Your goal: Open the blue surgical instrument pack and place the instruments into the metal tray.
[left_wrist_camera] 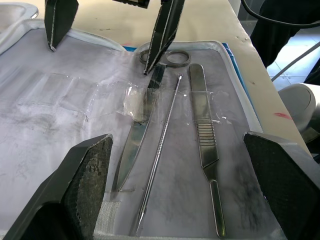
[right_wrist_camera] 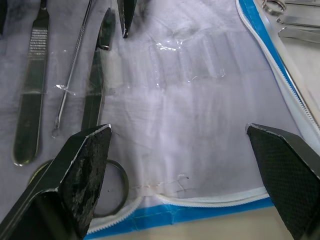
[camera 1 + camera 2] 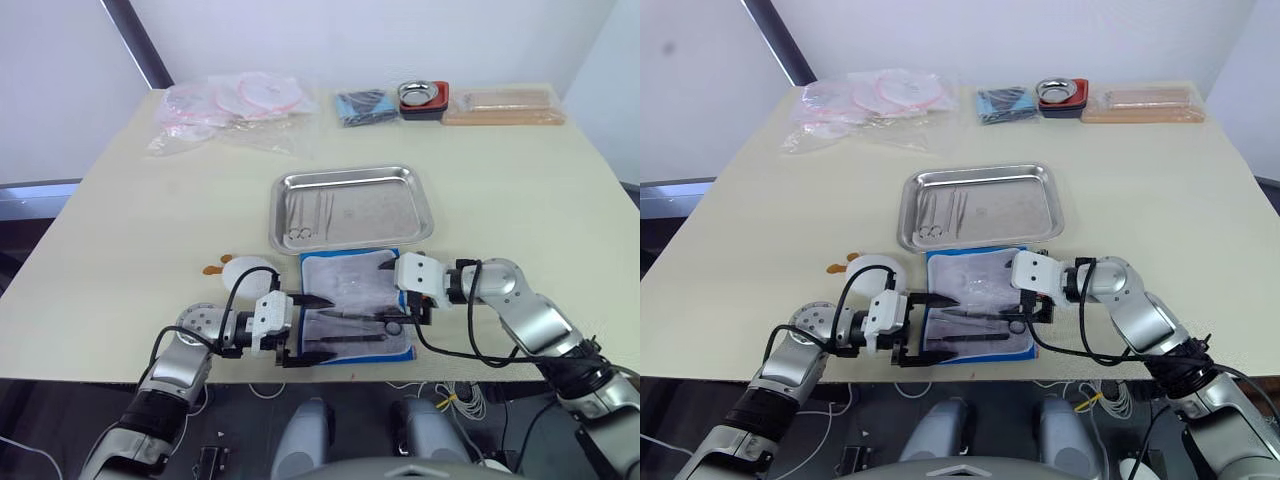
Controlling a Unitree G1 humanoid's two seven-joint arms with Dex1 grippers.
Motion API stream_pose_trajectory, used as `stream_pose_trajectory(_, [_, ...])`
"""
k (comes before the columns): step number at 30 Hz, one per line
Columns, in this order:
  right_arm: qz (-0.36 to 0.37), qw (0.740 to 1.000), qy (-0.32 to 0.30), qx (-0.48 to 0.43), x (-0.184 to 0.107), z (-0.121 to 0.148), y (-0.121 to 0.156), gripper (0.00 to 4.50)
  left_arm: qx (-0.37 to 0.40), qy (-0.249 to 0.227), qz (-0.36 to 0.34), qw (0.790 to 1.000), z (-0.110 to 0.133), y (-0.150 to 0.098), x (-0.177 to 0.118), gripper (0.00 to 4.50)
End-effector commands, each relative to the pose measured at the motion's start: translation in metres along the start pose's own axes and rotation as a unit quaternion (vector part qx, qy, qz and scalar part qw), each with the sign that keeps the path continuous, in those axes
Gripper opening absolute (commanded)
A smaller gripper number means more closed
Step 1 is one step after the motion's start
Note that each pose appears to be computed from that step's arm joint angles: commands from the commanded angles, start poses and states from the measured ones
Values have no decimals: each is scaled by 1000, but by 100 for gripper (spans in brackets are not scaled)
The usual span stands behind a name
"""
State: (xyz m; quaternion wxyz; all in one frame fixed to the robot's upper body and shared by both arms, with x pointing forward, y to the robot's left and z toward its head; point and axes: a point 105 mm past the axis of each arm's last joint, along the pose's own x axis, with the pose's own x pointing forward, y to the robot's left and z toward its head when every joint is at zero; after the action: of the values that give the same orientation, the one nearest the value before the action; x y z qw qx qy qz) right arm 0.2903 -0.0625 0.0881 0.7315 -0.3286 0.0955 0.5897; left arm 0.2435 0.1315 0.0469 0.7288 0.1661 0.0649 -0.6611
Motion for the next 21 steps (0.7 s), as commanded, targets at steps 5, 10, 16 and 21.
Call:
stream_pose_trajectory(5, [13,999,-38,23,2,13,6,450,-76,67,-21,995,-38,-21,-3,441])
stream_pose_trajectory(10, [3,998,-61,33,0,22,2,450,-77,66,-21,995,-39,-19,-3,441])
stream_pose_trajectory(16, [14,999,-28,14,-1,9,7,450,-79,65,-20,995,-38,-19,-2,441])
stream_pose_trajectory(21, [12,1000,-10,12,2,0,7,450,-80,64,-21,995,-39,-20,-1,441])
